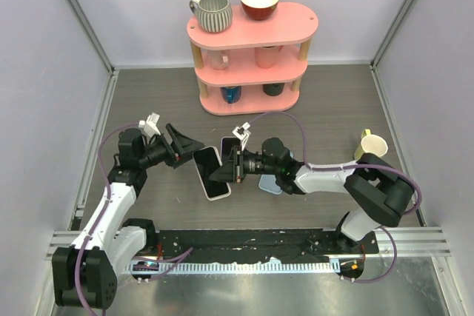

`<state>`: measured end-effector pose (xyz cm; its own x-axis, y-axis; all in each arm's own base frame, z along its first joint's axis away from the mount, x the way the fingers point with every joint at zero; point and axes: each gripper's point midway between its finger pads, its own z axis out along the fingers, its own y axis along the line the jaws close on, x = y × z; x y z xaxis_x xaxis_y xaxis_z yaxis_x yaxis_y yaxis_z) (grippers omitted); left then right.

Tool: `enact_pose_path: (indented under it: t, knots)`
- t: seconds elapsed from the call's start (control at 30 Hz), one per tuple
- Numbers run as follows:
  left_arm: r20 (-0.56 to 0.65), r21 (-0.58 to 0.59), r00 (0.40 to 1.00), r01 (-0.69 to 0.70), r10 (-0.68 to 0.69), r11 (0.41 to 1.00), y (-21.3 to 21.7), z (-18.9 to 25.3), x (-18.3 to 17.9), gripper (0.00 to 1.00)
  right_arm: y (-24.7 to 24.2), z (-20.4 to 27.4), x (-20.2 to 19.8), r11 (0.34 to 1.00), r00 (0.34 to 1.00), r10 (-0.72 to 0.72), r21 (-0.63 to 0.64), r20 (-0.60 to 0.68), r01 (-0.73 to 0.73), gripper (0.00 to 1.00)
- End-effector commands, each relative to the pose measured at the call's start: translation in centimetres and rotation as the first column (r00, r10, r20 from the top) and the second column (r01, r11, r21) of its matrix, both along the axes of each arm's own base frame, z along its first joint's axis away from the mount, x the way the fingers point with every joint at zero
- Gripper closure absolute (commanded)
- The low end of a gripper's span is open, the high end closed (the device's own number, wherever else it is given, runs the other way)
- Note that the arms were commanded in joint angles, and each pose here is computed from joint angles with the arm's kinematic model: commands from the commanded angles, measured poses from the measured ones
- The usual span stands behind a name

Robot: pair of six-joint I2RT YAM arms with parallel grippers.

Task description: Put the phone into the phone case

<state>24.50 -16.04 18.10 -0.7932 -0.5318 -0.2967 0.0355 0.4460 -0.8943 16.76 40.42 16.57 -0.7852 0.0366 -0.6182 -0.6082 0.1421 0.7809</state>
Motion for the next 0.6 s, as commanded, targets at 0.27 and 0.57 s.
enact_pose_path:
  t: [0.27,0.57]
  knots:
    - [0.343,-0.296,0.926,0.266,-0.158,0.917,-2.4,7.6,-3.6,0.31,-1.0,8.6,-3.3,0.938,0.983,0.168,0.295,0.075,-0.183,0.98]
    - [0.351,-0.296,0.919,0.292,-0.181,0.909,-2.5,8.1,-4.6,0.41,-1.1,8.7,-4.3,0.88,0.966,0.257,0.414,0.002,-0.235,0.98]
